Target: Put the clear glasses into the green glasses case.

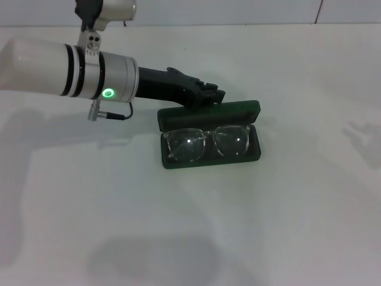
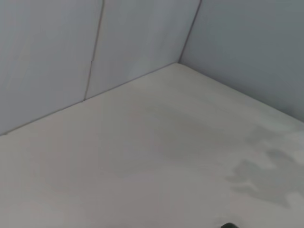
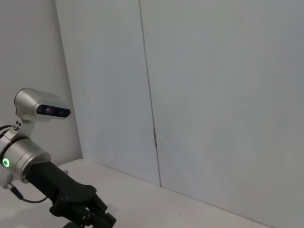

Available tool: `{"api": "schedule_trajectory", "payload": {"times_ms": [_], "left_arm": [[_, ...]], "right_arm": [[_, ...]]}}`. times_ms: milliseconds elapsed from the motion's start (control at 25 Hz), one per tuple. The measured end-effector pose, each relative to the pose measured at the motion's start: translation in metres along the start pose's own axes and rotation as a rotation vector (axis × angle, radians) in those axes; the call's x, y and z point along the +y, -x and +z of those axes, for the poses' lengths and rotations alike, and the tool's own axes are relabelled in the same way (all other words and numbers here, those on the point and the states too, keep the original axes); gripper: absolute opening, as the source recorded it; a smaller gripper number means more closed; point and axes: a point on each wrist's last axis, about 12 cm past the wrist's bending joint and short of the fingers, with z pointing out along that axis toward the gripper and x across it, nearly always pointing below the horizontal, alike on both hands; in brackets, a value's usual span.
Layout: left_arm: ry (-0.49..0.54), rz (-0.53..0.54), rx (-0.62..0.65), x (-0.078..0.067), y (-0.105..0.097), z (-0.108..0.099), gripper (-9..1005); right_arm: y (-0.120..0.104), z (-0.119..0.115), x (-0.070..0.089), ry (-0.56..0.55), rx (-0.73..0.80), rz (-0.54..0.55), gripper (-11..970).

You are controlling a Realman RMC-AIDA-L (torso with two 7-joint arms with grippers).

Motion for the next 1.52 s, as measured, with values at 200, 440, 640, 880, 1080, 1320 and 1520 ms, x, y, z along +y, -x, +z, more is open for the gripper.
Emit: {"api": "schedule_trajectory", "payload": {"times_ms": [200,440,640,880,1080,1320,1520], "left_arm": [[0.005,-0.011,0.002,0.000,-0.004,0.000,223],[-0.005,-0.030,0.013,-0.001,-0.011,0.002,230],[-0.020,-0.036,0.026,-0.004,-0.016,0.005,235],[-0.048,-0.030,0.073,-0.010,-0.028,0.008,242],[-0.074,-0.009,0.101,-0.015,-0.038,0.009,247],[-0.168,0.043,0.027,-0.025,-0.028,0.004,253],[-0.261,0.089,-0.097,-0.034,-0.013,-0.023,259]], "right_arm": [[0.000,0.001,0.000,0.002,-0.003,-0.005,150],[-0.003,0.004,0.000,0.008,-0.010,0.001,151],[-0.005,0.005,0.000,0.010,-0.013,0.002,150],[-0.007,0.005,0.000,0.013,-0.016,0.007,151],[-0.007,0.006,0.000,0.016,-0.024,0.006,151],[-0.008,0.005,0.001,0.015,-0.031,0.012,151],[-0.009,0.009,0.000,0.036,-0.009,0.013,150]]}}
